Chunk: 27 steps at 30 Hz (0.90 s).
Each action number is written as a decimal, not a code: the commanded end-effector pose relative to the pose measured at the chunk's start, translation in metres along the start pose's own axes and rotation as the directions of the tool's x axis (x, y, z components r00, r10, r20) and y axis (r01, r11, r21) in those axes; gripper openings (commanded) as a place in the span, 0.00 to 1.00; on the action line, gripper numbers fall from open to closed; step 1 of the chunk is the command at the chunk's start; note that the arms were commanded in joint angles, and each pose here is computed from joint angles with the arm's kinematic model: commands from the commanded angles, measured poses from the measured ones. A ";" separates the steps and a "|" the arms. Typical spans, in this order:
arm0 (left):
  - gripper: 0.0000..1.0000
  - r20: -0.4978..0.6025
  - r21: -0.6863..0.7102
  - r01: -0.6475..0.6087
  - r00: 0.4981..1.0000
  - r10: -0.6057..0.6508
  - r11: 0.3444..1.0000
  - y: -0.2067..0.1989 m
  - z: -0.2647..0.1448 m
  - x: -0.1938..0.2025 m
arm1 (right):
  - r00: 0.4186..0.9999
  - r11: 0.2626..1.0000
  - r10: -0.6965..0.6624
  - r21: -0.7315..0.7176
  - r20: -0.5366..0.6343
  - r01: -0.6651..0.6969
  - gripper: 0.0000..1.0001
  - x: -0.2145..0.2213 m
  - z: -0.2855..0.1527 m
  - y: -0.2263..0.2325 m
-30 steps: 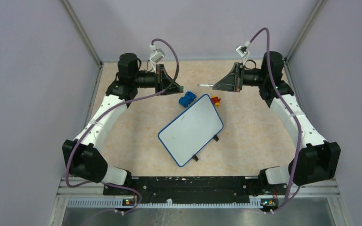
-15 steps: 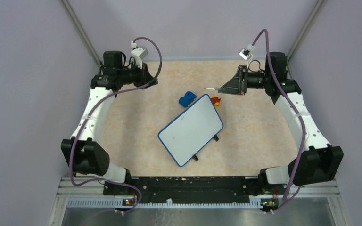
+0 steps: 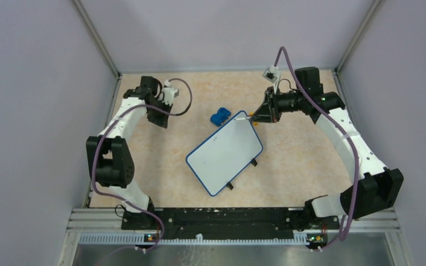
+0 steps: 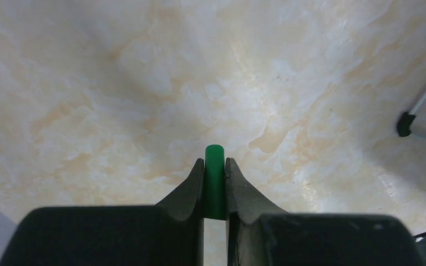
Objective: Write a sentence on the whiteboard
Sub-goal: Place the pen cap at the center of the board.
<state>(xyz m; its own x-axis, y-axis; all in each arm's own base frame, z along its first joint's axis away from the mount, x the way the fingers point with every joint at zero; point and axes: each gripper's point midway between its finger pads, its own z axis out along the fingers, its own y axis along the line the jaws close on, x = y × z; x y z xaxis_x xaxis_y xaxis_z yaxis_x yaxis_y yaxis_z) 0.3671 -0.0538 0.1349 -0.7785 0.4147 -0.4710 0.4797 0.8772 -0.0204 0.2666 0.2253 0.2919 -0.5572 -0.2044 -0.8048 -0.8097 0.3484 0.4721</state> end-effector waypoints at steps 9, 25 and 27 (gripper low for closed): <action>0.06 -0.134 -0.035 0.043 0.990 -0.047 0.998 0.009 0.068 0.043 | 0.996 0.997 -0.076 0.003 -0.039 0.076 0.00 0.012 0.006 0.002; 0.20 -0.192 -0.036 0.054 0.980 -0.060 0.998 0.004 0.101 0.059 | 0.994 0.996 -0.092 0.001 -0.053 0.092 0.00 0.015 0.006 0.002; 0.23 -0.192 -0.037 0.054 0.979 -0.060 0.998 0.004 0.100 0.059 | 0.994 0.996 -0.093 0.001 -0.055 0.093 0.00 0.015 0.005 0.002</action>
<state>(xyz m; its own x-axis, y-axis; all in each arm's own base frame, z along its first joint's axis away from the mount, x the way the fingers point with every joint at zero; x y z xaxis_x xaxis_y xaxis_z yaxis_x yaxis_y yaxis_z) 0.3603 -0.0494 0.0216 -0.8673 0.4096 -0.2828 0.4322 0.9016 -0.0196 0.2591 0.2259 0.2718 -0.5306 -0.2773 -0.8010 -0.8323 0.3492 0.4305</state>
